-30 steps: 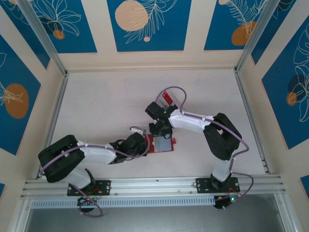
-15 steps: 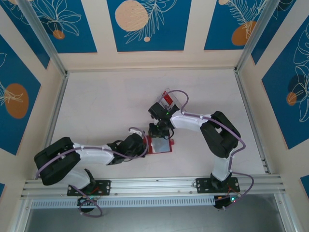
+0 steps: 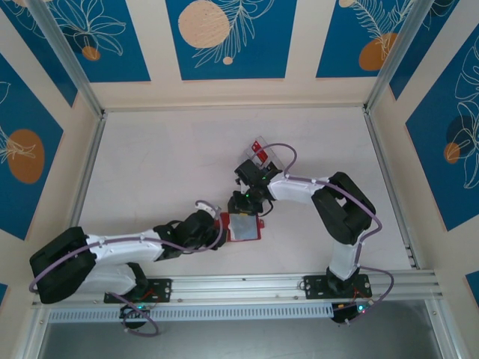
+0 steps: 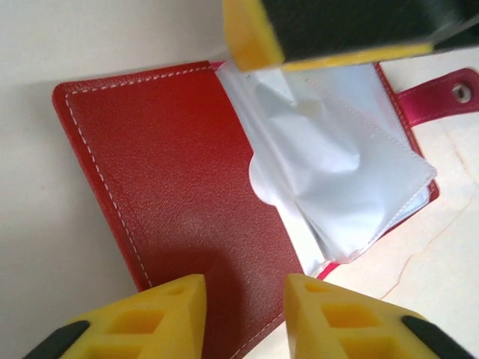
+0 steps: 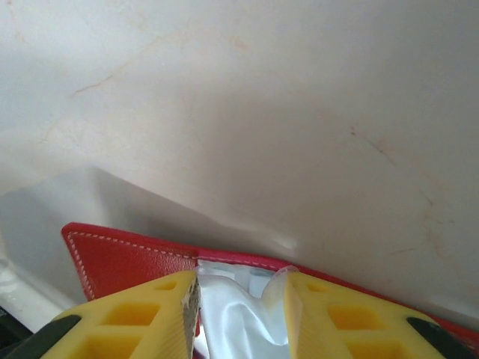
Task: Put the credit cards into the card holder
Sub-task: Flip over the card slot in the card holder.
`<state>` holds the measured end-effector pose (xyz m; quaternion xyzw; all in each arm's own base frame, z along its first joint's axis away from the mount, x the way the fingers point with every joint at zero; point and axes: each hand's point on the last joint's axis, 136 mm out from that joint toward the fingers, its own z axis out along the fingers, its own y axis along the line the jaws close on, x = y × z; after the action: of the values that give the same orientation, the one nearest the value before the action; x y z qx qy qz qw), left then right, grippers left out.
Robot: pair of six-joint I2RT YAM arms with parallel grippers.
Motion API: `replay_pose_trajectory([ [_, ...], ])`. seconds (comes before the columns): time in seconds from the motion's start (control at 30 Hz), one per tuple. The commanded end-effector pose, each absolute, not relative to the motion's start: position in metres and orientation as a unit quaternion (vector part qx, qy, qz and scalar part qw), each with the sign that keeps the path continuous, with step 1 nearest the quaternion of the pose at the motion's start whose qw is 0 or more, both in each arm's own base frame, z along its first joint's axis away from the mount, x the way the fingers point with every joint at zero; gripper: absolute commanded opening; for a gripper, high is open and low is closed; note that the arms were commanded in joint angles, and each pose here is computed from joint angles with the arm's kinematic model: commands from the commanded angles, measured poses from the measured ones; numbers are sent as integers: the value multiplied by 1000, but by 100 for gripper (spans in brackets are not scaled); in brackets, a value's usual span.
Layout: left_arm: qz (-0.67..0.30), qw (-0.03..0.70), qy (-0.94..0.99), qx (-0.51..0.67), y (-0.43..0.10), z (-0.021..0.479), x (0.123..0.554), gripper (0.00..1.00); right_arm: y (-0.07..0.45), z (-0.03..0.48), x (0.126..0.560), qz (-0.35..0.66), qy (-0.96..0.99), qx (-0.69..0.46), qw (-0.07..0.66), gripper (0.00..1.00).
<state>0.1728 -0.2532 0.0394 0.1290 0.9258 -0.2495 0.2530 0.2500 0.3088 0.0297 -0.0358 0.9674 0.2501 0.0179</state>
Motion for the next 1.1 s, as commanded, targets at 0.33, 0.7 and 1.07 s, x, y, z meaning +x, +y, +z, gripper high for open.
replay_pose_trajectory([
  [0.33, -202, 210, 948, 127, -248, -7, 166, 6, 297, 71, 224, 214, 972, -82, 57, 47],
  [0.7, -195, 211, 950, 122, -244, -12, 163, 4, 250, 54, 223, 76, 991, -77, 83, 43],
  [1.07, -196, 212, 949, 127, -246, -11, 162, 3, 259, 16, 224, 62, 994, -80, 47, 44],
])
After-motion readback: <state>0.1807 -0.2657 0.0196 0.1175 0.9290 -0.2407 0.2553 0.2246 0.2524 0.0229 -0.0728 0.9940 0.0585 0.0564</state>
